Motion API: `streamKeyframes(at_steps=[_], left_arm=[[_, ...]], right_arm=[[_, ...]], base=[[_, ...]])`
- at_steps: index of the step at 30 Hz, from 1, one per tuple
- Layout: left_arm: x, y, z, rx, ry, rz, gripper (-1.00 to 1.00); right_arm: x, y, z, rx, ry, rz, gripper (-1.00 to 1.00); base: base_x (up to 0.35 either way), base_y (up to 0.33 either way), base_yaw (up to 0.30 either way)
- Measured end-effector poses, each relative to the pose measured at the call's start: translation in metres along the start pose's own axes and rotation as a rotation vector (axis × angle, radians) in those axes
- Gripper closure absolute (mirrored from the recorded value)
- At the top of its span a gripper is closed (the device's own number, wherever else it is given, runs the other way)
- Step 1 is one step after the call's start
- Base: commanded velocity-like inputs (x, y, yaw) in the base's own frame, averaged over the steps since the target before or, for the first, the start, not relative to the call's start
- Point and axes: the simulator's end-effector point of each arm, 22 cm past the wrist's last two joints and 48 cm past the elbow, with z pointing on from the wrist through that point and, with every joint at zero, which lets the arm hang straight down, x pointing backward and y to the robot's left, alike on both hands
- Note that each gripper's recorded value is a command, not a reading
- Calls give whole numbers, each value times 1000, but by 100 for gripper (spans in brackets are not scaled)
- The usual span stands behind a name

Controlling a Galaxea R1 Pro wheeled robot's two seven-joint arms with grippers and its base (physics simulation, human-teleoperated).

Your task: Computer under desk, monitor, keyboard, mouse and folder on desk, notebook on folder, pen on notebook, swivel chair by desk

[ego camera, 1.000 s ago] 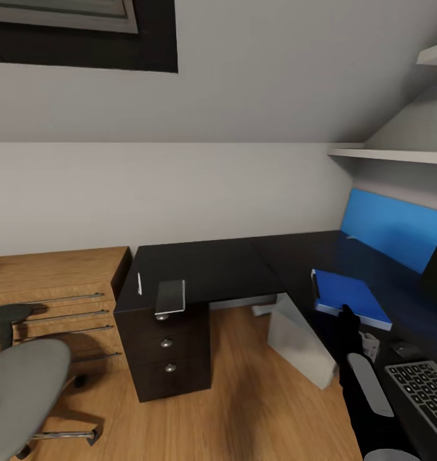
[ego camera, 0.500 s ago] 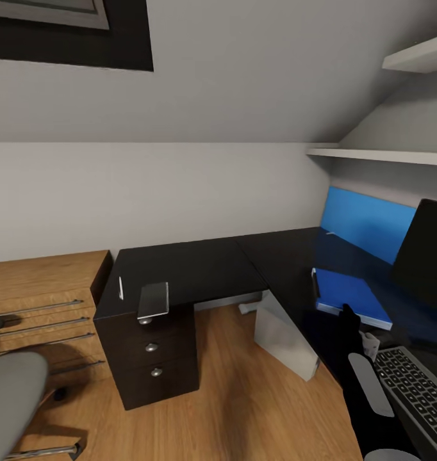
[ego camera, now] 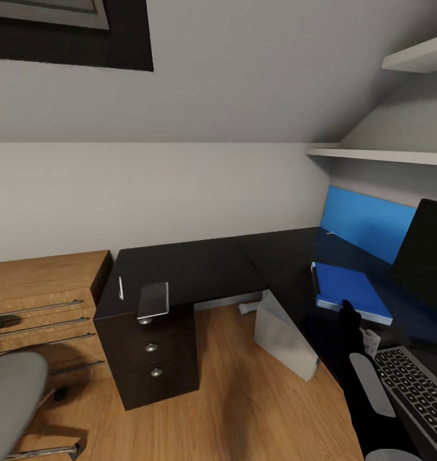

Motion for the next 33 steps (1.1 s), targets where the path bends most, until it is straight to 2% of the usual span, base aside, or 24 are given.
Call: streamKeyframes(at_steps=[7,28,30,31,32,33], left_arm=[[0,0,0,0,0,0,-100],[0,-1,0,3,-2,2,-100],[0,-1,0,3,-2,2,-100],[0,-1,0,3,-2,2,-100],[-1,-2,0,5,-2,2,-100],[-1,-2,0,5,-2,2,-100]], right_arm=[[2,2,-1,-14,0,3,100],[1,0,-1,-6,-2,-3,100],[1,-6,0,7,-2,-7,100],[1,-13,0,21,-1,-11,100],[0,-32,0,60,0,-20,100],[0,-33,0,63,1,-25,100]], base=[[9,0,0],[172,-4,0],[97,0,0],[10,0,0],[7,0,0],[4,0,0]])
